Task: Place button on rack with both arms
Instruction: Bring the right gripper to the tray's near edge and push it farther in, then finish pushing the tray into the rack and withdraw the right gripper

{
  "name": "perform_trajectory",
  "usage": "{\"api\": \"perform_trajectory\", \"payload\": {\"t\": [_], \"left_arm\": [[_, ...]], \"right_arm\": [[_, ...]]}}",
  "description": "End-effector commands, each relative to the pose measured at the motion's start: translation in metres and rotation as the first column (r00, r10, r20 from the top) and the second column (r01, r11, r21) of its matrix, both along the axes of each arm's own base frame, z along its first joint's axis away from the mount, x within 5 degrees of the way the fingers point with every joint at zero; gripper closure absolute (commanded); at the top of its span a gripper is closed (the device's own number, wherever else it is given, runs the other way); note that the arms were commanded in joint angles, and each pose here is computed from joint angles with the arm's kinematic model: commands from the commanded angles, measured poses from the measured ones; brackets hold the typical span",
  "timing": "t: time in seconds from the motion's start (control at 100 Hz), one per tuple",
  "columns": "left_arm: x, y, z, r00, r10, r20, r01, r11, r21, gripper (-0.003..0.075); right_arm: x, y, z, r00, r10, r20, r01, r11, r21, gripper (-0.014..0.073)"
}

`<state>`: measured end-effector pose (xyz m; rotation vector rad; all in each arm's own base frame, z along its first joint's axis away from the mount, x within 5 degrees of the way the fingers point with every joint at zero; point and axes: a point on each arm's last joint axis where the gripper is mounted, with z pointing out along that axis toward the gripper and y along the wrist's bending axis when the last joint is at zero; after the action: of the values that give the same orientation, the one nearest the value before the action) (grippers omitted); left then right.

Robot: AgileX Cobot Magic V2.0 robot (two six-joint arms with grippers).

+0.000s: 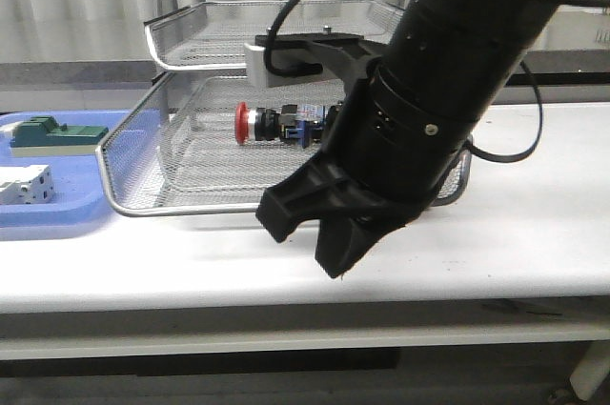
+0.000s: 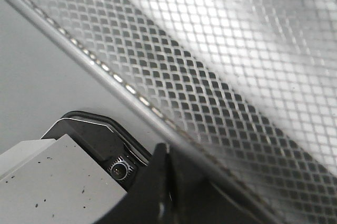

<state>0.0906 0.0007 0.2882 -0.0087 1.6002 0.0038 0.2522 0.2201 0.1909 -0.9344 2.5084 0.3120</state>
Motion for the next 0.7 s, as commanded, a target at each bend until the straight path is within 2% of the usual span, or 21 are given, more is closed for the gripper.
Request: {"api": "perform_trajectory", "payload": {"t": [0.0, 0.29, 0.53, 0.69], "left_arm": [[0.0, 0.001, 0.016, 0.995, 0.009, 0.103, -0.008, 1.0, -0.017, 0.0716], [0.0, 0.001, 0.016, 0.995, 0.009, 0.103, -0.008, 1.0, -0.017, 0.0716], [0.0, 0.001, 0.016, 0.995, 0.009, 0.103, -0.008, 1.0, -0.017, 0.0716], [0.0, 0.001, 0.016, 0.995, 0.009, 0.103, -0.008, 1.0, -0.017, 0.0716]], "right_arm": [[0.023, 0.0, 0.024, 0.99, -0.019, 0.143, 0.01, 0.998, 0.062, 0.0662], [0.068, -0.007, 0.034, 0.975, -0.081, 0.205, 0.069, 0.995, 0.068, 0.0662], [0.086, -0.013, 0.053, 0.952, -0.112, 0.284, 0.087, 0.991, 0.102, 0.0662], [0.099, -0.019, 0.052, 0.942, -0.128, 0.31, 0.102, 0.99, 0.097, 0.0662]]}}
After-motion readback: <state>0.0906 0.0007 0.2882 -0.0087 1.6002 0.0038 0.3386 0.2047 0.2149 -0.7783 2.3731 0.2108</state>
